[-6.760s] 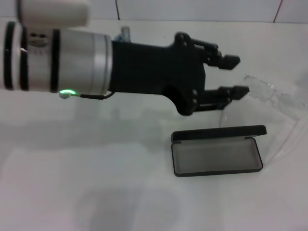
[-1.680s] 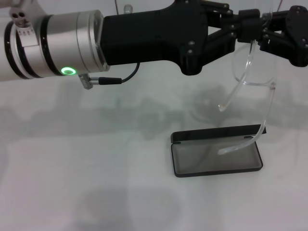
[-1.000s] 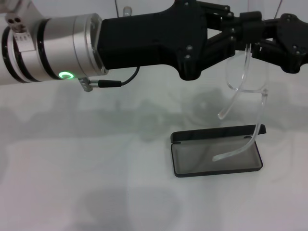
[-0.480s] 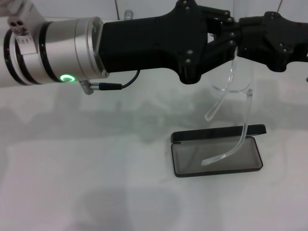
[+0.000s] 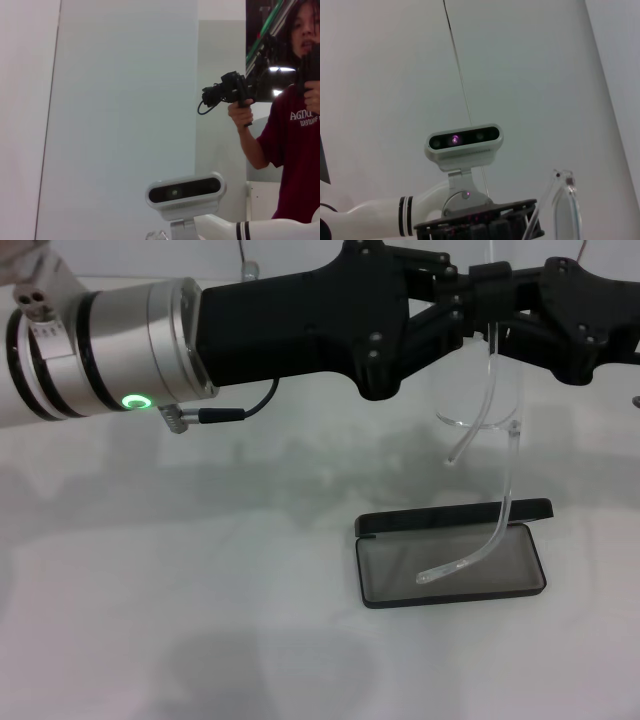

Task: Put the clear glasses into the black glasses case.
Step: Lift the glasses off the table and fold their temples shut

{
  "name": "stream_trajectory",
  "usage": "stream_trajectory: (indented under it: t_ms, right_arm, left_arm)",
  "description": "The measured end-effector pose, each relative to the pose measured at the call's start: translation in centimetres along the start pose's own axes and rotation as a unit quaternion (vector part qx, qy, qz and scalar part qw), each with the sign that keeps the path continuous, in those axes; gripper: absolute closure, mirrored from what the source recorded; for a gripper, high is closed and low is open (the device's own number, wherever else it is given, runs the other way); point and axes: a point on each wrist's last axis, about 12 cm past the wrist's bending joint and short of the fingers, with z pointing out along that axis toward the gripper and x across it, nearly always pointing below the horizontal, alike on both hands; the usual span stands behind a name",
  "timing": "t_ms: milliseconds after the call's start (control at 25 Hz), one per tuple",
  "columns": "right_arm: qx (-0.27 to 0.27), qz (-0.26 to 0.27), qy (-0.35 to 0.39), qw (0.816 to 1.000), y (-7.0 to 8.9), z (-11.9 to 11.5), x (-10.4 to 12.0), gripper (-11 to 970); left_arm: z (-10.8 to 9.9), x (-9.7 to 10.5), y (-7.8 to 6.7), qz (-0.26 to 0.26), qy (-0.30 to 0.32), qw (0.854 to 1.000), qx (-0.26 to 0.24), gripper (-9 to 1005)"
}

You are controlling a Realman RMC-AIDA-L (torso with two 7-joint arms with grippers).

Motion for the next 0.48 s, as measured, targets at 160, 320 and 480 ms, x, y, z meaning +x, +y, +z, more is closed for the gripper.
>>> stream_trajectory:
  t_ms: [160, 320, 480]
  right_arm:
    - [-0.002, -0.001, 0.0, 1.0, -0.05, 0.12, -0.09, 831]
    - [-0.004, -0.003, 0.0, 1.0, -0.1, 0.25, -0.21, 832]
    - [-0.003, -0.007, 0.0, 1.0, -0.14, 0.29, -0.24, 832]
  left_arm:
    - [-0.04, 0.07, 0.1, 0.003, 0.0, 1.0, -0.004, 932]
    - [-0.04, 0.13, 0.22, 0.006, 0.0, 1.0, -0.009, 932]
    - [0.04, 0.19, 0.36, 0.004, 0.001, 1.0, -0.011, 932]
